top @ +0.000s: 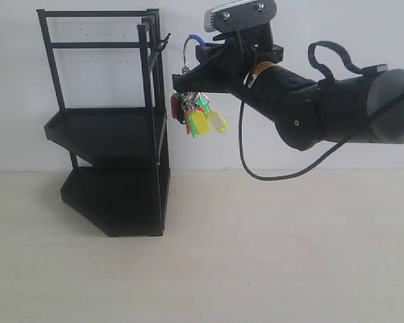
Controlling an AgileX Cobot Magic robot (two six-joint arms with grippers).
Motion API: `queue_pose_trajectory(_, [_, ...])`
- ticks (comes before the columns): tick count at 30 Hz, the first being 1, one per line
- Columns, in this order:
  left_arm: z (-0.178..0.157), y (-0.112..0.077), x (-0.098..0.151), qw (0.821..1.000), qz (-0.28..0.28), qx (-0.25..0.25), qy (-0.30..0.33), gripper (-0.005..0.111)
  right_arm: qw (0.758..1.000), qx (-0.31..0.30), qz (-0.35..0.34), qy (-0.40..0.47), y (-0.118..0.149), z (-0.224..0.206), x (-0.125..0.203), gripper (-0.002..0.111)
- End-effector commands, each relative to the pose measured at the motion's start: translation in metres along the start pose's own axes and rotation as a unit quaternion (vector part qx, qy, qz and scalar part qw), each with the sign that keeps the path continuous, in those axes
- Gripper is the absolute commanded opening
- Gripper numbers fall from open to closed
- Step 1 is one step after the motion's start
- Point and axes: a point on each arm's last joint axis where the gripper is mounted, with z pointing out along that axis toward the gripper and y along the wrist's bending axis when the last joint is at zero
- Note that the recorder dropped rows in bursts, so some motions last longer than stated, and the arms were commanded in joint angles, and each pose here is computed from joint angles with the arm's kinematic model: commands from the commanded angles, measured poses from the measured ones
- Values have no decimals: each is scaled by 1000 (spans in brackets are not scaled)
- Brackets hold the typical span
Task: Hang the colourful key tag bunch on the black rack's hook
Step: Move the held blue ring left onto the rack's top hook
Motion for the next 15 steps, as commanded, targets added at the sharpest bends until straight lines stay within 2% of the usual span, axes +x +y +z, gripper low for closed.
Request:
queue_pose_trajectory(1, [0,0,-2,1000,-1,-2,-5,4,1000,-6,-17,-11,2,5,-19,0])
queue_pose_trajectory(7, [0,0,-2,1000,-1,-2,-5,4,1000,-6,-18,4,2,10,-29,0])
queue_pose_trajectory(15, [0,0,-2,1000,-1,-2,-5,4,996,-24,-84,-2,18,10,-33,0])
